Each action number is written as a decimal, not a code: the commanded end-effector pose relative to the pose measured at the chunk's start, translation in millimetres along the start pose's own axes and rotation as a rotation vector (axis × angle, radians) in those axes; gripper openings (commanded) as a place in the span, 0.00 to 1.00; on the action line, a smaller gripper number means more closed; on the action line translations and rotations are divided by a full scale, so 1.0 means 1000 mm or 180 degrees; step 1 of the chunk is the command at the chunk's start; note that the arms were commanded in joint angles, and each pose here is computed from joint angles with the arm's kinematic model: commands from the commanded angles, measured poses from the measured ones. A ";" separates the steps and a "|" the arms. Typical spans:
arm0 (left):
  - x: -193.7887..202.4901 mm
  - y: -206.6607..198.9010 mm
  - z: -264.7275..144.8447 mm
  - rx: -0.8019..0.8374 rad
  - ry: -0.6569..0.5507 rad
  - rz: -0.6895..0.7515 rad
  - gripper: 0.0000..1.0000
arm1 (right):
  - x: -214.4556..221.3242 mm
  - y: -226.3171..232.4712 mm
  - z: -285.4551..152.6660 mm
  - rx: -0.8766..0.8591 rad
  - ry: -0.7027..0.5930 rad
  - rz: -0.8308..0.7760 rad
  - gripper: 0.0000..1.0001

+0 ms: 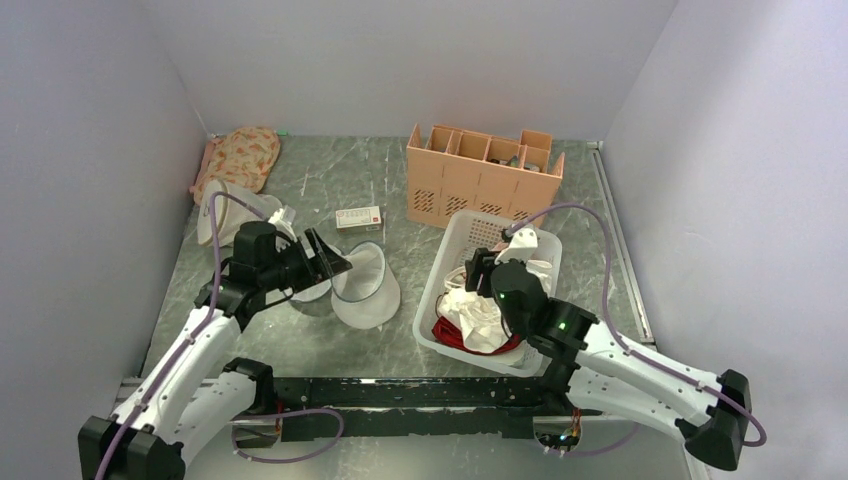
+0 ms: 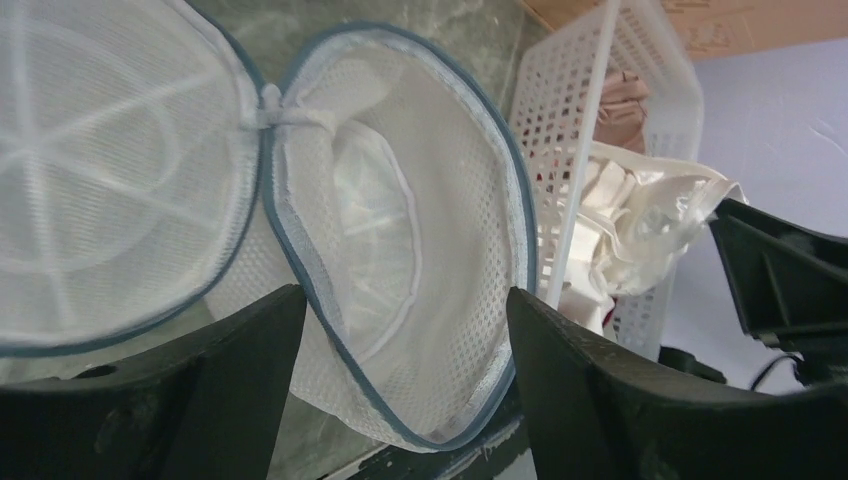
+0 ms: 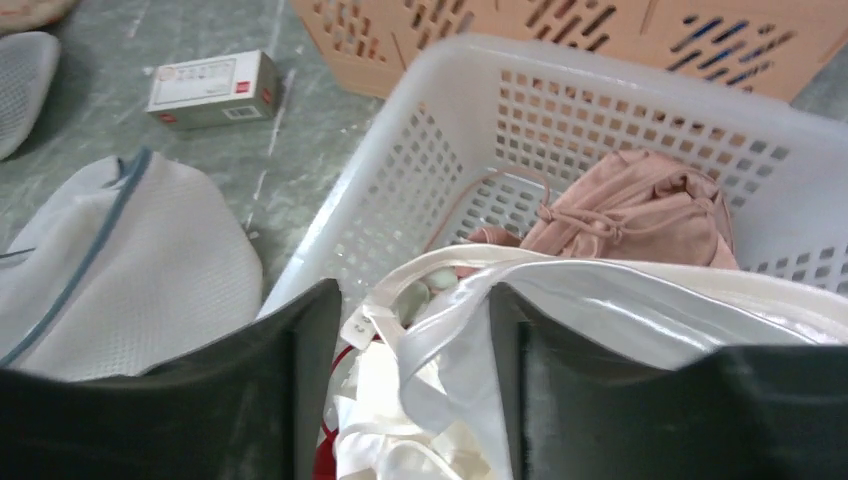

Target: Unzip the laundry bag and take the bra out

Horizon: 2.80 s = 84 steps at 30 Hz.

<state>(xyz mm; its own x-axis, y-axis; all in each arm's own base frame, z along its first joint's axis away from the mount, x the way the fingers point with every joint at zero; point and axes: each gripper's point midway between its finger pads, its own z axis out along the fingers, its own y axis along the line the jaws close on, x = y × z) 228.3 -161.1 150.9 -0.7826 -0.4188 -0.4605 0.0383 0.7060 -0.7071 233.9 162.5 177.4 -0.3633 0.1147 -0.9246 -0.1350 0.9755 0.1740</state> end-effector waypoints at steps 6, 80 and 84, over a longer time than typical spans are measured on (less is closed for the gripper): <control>-0.036 0.014 -0.028 -0.0662 -0.0439 0.0316 0.93 | -0.025 0.006 -0.007 -0.0192 -0.0261 -0.0009 0.84; -0.129 0.080 -0.103 -0.0874 -0.1945 0.0122 0.07 | -0.036 0.003 0.018 -0.1382 -0.0038 0.0407 0.94; -0.141 0.043 -0.110 -0.0702 -0.1863 0.0734 0.07 | -0.037 0.015 0.018 -0.1558 0.0090 0.0401 0.94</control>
<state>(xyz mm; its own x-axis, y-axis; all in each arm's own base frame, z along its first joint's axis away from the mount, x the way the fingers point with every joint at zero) 275.7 3.5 226.5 -0.2483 -0.6095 -0.7529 -0.1311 0.7912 -0.5973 262.6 160.2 181.3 -0.4545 0.2288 -0.8609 -0.4058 0.8072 0.4287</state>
